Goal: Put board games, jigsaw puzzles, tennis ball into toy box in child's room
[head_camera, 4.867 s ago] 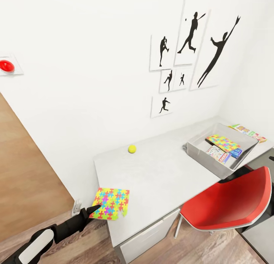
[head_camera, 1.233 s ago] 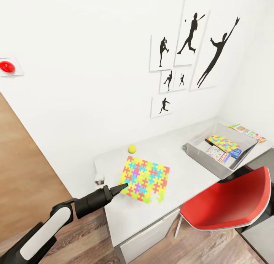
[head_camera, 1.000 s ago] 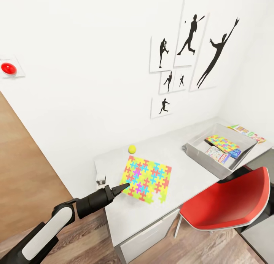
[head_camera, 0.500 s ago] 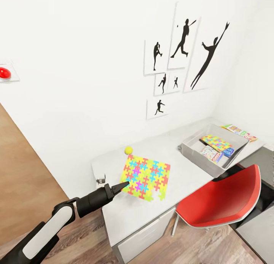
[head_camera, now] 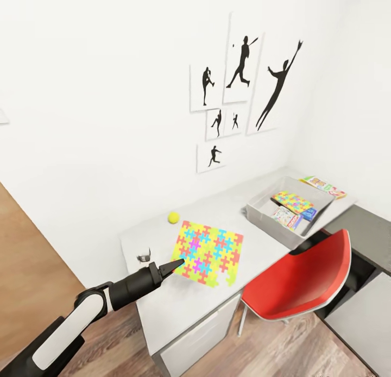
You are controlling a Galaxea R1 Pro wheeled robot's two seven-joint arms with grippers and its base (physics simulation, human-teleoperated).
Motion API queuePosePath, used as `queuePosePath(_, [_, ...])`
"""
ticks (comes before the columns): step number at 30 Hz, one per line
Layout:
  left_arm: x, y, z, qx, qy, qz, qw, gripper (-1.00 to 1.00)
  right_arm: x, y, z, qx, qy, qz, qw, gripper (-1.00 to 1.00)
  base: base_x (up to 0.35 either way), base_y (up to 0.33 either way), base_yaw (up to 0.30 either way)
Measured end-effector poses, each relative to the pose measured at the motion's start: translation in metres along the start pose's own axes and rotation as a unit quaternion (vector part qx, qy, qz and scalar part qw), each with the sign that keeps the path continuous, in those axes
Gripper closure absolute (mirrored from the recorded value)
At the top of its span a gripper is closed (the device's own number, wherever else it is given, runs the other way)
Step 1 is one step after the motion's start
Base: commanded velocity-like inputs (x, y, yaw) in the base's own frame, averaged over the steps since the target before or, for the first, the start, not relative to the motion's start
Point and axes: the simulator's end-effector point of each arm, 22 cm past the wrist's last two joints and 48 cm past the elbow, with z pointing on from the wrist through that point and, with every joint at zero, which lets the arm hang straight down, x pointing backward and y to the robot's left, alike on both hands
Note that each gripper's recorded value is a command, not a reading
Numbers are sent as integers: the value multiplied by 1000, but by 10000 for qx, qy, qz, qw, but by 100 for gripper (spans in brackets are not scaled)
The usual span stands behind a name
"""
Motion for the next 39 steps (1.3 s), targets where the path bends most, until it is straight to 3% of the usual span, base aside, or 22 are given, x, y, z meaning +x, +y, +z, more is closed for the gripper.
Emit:
queuePosePath(3, [-1,-1,0,1,-10,8,10000,100,4,6,1,-128,-5,70,9999,-100,0,0,-69])
queuePosePath(8, [-3,-1,-1,-4,-34,24,10000,100,16,40,5,-857,-15,271,9960,-100,0,0,-30])
queuePosePath(15, [-4,-1,-2,-7,-39,32,10000,100,27,66,7,-1396,-23,436,9892,-100,0,0,-11])
queuePosePath(30, [-3,-1,-2,-14,-32,37,10000,100,63,96,23,-1792,18,847,9802,-100,0,0,-2])
queuePosePath(39, [-4,14,-5,-163,-52,-38,9998,100,127,127,66,-1624,638,725,9820,-100,0,0,0])
